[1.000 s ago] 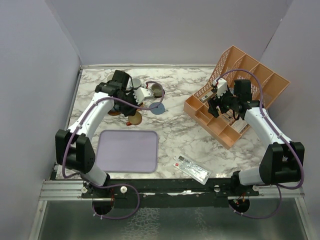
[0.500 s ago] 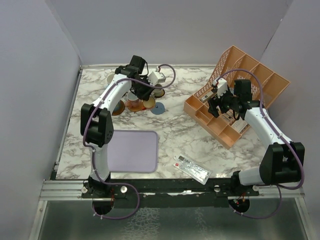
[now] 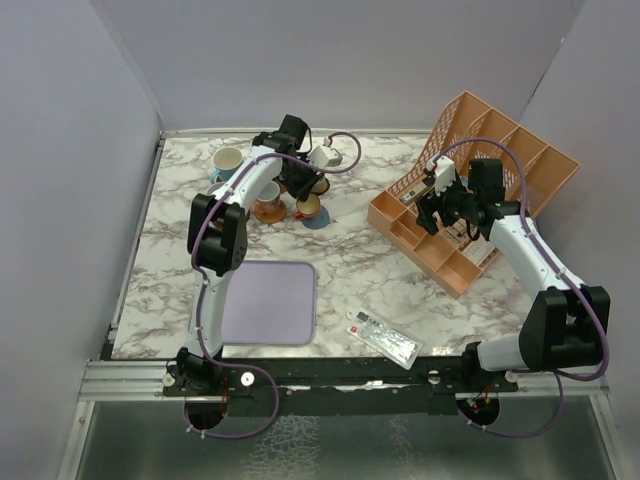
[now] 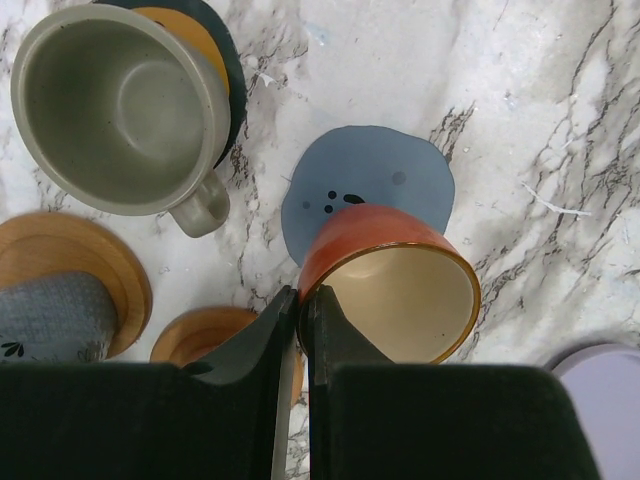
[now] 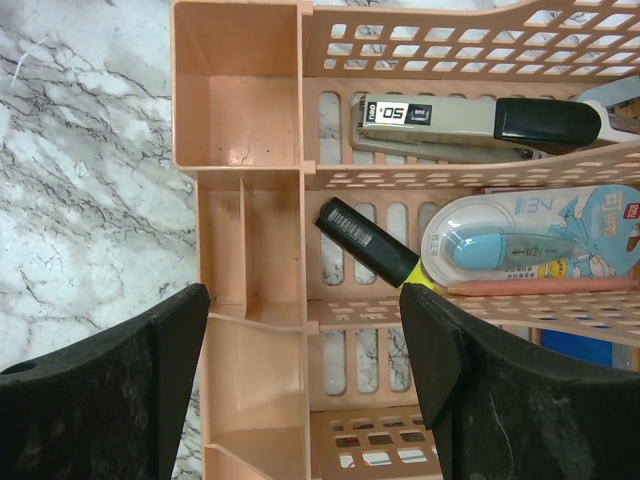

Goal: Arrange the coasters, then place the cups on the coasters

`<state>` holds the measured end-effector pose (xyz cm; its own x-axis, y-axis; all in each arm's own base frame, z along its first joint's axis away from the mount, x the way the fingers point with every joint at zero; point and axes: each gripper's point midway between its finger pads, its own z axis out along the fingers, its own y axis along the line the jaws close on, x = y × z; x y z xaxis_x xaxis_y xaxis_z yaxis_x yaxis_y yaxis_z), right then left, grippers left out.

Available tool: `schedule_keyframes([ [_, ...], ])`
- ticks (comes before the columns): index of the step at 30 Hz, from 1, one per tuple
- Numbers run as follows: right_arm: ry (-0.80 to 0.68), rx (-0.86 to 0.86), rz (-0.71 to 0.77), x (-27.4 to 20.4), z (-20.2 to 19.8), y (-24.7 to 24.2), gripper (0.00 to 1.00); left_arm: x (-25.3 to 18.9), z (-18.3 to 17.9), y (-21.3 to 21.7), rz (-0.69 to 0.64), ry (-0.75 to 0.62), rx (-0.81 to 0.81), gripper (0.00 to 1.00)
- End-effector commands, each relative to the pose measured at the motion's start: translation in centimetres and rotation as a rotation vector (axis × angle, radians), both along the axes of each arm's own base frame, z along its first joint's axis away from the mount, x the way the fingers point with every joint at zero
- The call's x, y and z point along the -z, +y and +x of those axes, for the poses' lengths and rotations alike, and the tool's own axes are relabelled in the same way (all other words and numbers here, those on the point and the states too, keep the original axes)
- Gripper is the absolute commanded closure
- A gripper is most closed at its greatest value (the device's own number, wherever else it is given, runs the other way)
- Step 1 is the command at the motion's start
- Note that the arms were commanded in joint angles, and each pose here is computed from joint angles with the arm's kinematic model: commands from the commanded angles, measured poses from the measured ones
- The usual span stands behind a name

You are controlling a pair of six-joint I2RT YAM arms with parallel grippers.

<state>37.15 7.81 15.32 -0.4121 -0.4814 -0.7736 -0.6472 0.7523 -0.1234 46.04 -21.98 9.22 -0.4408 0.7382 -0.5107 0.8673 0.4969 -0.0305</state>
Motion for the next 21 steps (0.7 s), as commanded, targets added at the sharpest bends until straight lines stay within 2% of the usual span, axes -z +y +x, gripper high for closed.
schedule_keyframes([
  [1,-0.037,-0.01,0.014,-1.4,0.2,0.1,0.22,-0.6,0.9,-0.4,0.005,-0.034,0.003,1.0],
  [21,-0.035,-0.007,0.009,-1.3,0.3,0.0,0.22,1.4,0.8,-0.9,0.047,0.019,0.028,1.0],
])
